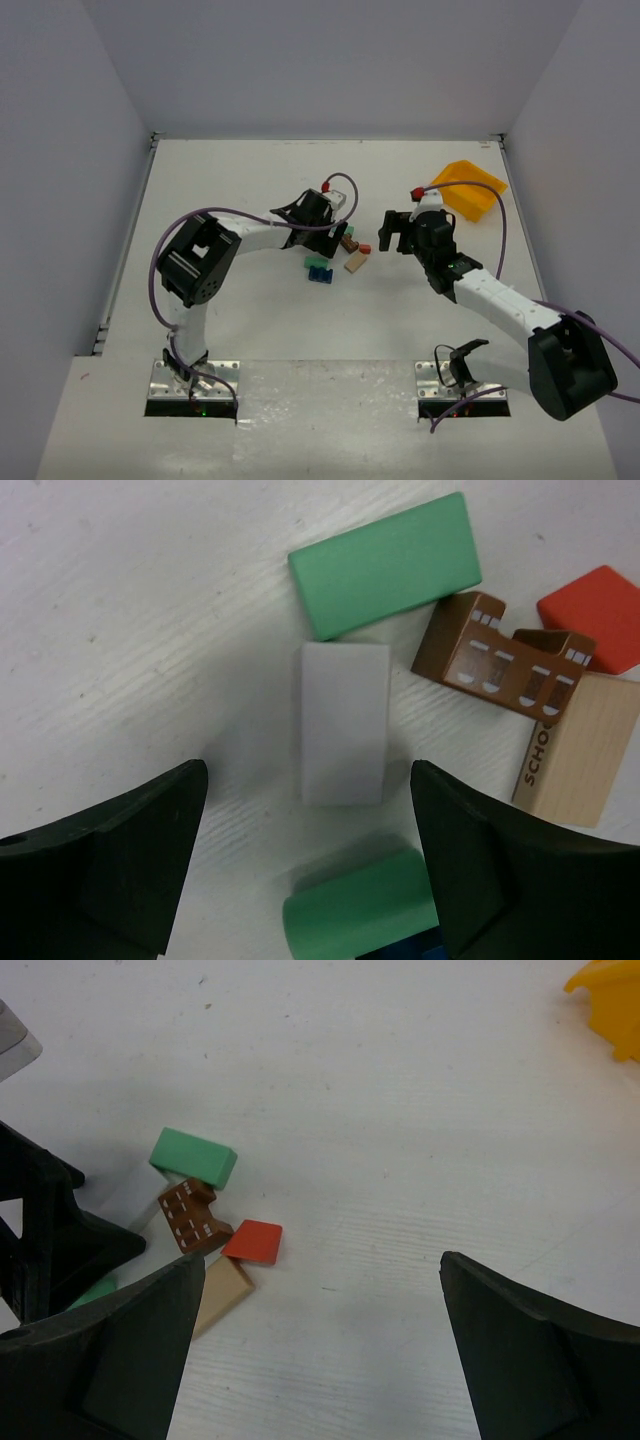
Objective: Build the wood block tower
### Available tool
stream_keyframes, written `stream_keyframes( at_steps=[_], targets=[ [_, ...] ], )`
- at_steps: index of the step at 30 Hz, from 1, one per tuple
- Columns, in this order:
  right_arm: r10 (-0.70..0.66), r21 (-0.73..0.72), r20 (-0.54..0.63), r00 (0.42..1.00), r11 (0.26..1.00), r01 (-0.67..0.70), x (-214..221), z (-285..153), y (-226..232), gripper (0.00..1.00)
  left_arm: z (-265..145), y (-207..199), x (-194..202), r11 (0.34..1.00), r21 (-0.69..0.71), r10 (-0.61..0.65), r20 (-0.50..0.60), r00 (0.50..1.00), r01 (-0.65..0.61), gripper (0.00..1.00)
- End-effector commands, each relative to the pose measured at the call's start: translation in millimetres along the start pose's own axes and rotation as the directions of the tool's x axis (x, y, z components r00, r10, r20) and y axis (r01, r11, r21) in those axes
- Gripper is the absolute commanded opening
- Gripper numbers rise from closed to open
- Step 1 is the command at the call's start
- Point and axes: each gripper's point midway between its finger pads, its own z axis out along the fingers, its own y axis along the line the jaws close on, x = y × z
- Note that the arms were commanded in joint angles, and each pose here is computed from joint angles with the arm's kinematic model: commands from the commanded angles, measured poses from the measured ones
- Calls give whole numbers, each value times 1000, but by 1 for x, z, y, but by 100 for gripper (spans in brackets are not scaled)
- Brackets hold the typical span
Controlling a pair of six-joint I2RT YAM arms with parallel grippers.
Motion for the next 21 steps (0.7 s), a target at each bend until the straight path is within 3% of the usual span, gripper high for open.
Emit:
stream_keyframes(
  at_steps=[1,5,12,21],
  targets=[
    [1,42,45,999,999,-3,-10,3,-7,99,6,-11,-15,998,27,64,14,998,-64,77],
    [-1,44,47,999,999,-1,-10,3,-8,99,9,-18,-17,995,56,81,10,997,-81,68],
    [-2,47,49,999,999,0,-10,3,-8,99,11,-33,-11,980,126,152,7,988,-151,44],
    [-4,18,64,998,1000,3,-11,-1,-5,99,12,-30,-21,980,98,170,31,985,-172,13]
  ],
)
